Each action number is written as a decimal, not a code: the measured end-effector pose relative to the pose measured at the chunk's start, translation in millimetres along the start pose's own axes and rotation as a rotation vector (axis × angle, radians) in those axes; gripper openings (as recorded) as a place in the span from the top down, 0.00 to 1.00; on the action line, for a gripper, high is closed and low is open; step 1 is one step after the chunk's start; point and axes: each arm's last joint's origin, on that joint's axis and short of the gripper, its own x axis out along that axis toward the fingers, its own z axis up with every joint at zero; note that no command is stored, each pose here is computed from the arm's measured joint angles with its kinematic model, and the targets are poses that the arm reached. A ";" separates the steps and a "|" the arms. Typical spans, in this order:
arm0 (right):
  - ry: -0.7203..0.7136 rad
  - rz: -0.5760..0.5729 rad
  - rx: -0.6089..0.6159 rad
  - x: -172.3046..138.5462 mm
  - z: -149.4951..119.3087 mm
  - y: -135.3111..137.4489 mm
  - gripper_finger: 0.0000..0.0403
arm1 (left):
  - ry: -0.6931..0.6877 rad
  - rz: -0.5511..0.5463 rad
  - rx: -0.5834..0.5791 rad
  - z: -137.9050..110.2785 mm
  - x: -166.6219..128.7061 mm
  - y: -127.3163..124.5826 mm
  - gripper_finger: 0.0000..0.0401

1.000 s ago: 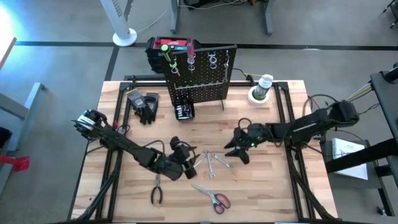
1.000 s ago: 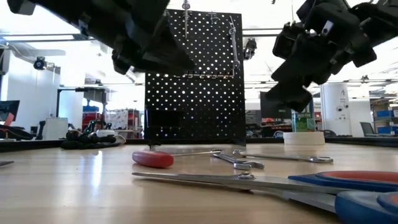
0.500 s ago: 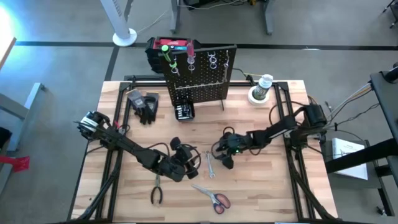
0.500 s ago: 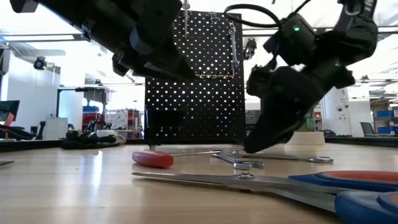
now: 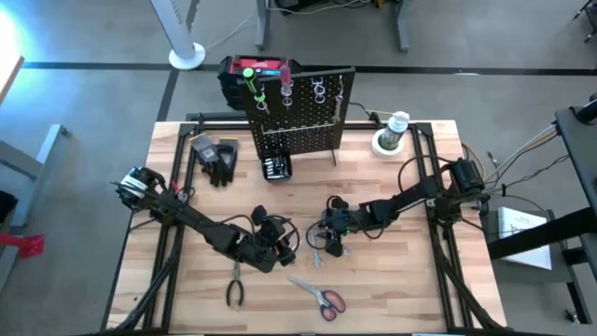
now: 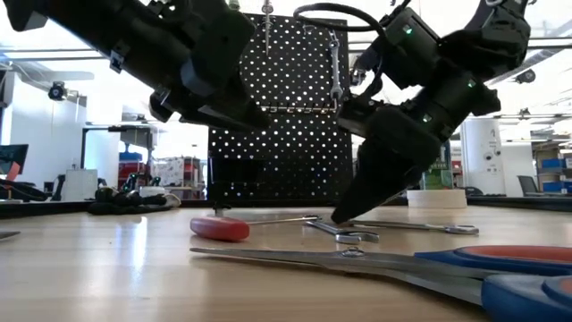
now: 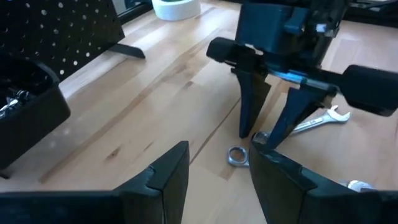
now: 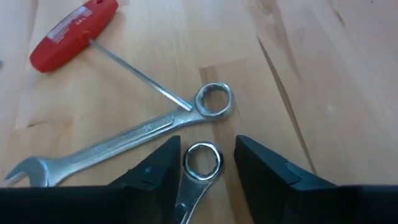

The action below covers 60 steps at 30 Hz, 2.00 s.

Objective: Hang tools onto peg board
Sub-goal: Hang the right combination wrench on the pegboard

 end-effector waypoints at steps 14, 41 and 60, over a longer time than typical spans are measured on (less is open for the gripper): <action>0.096 -0.041 0.047 2.5 16.4 16.0 0.68 | 0.087 0.066 -0.035 -25.5 6.9 8.5 0.61; 0.187 -0.178 -0.135 -10.1 15.3 28.9 0.95 | 0.091 0.088 -0.029 -31.8 12.9 7.4 0.61; 0.014 -0.153 -0.275 -79.6 58.0 37.9 0.96 | 0.047 0.084 -0.048 -27.5 13.8 4.7 0.61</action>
